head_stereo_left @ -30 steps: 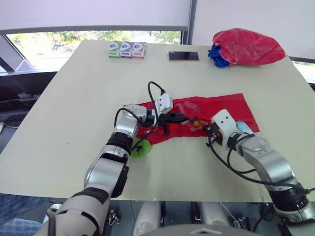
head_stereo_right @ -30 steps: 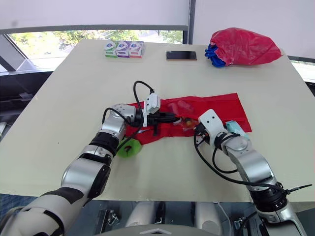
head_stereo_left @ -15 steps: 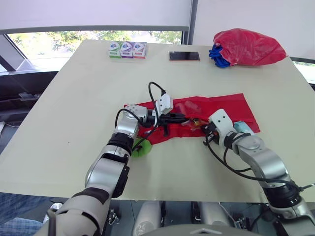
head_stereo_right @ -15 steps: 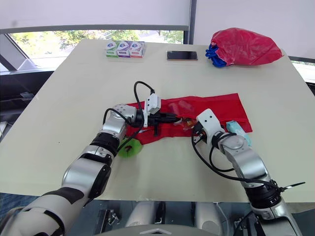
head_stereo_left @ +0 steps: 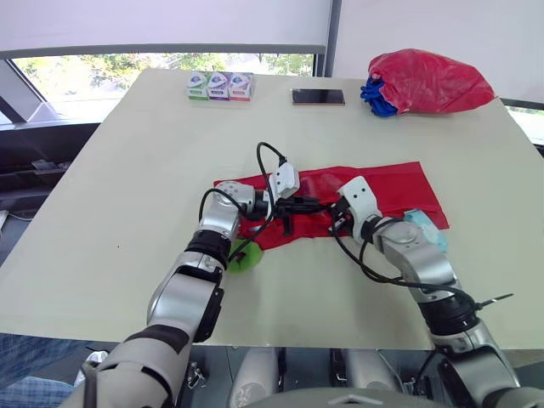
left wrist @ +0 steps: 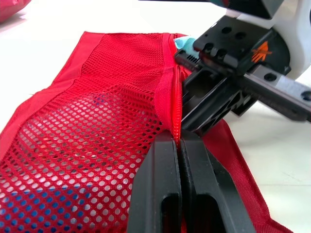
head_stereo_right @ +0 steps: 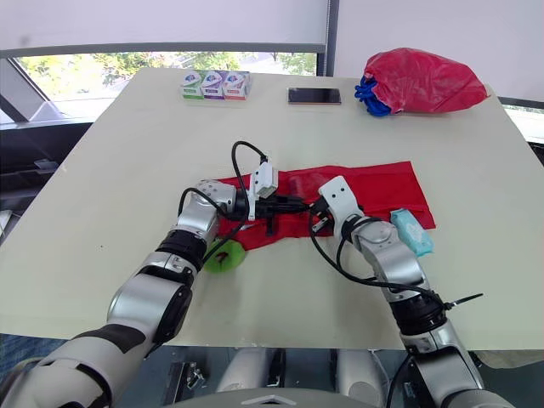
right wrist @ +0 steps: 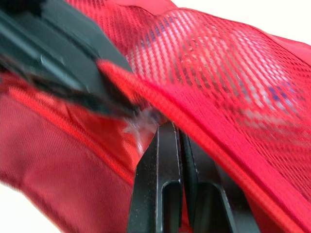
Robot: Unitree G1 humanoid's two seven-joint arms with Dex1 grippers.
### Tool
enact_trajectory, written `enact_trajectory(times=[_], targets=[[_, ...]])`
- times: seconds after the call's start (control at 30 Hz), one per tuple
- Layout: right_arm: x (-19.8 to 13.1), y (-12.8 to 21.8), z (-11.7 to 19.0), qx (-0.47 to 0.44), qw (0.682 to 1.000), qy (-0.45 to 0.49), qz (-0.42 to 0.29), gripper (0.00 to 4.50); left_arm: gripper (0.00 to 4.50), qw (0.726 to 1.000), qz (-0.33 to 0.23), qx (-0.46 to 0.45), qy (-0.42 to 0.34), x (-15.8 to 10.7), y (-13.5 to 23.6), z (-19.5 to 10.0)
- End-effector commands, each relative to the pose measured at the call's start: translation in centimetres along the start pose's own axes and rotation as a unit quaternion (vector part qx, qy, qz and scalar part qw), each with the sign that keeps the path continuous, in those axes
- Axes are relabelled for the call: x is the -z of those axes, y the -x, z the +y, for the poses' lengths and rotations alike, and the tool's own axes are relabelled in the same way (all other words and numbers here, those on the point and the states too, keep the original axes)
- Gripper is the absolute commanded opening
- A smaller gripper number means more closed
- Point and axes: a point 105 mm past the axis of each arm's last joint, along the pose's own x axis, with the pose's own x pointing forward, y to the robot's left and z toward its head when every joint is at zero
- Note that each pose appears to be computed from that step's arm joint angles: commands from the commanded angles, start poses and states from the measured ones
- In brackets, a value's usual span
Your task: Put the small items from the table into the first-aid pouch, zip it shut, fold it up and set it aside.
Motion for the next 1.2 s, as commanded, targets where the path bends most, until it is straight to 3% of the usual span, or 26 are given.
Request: enact_trajectory(times=[0.03, 0.27, 0.4, 0.73, 0.93, 1.03, 1.2], targets=[[-2.1, -0.4, -0.9, 0.027, 0.999, 0.014, -0.043, 0.14, 0.0, 0.999, -0.017, 0.013, -0.028, -1.3, -0.4, -0.2], [-2.7, -0.3, -1.3, 0.041, 0.996, 0.01, -0.074, 0.14, 0.0, 0.999, -0.013, 0.015, -0.027, -1.0, -0.3, -0.3], [-2.6, 1.6, -0.9, 0.024, 0.996, 0.014, -0.087, 0.14, 0.0, 1.0, -0.009, 0.008, -0.028, -0.8, -0.1, -0.1], [-2.7, 9.1, -1.5, 0.008, 0.989, 0.062, -0.132, 0.14, 0.0, 0.999, 0.001, -0.017, -0.036, -0.7, 0.9, 0.8], [-1.3, 15.6, -2.3, 0.008, 0.989, 0.062, -0.136, 0.14, 0.0, 0.998, 0.017, -0.055, -0.039, -0.3, 2.5, 2.0], [-0.5, 18.6, -3.3, 0.022, 0.99, 0.049, -0.127, 0.95, 0.0, 0.996, 0.025, -0.071, -0.039, 0.0, 3.5, 2.4], [0.3, 23.4, -5.2, 0.071, 0.99, 0.059, -0.109, 3.3, 0.0, 0.994, 0.039, -0.094, -0.039, 0.5, 5.5, 2.8]])
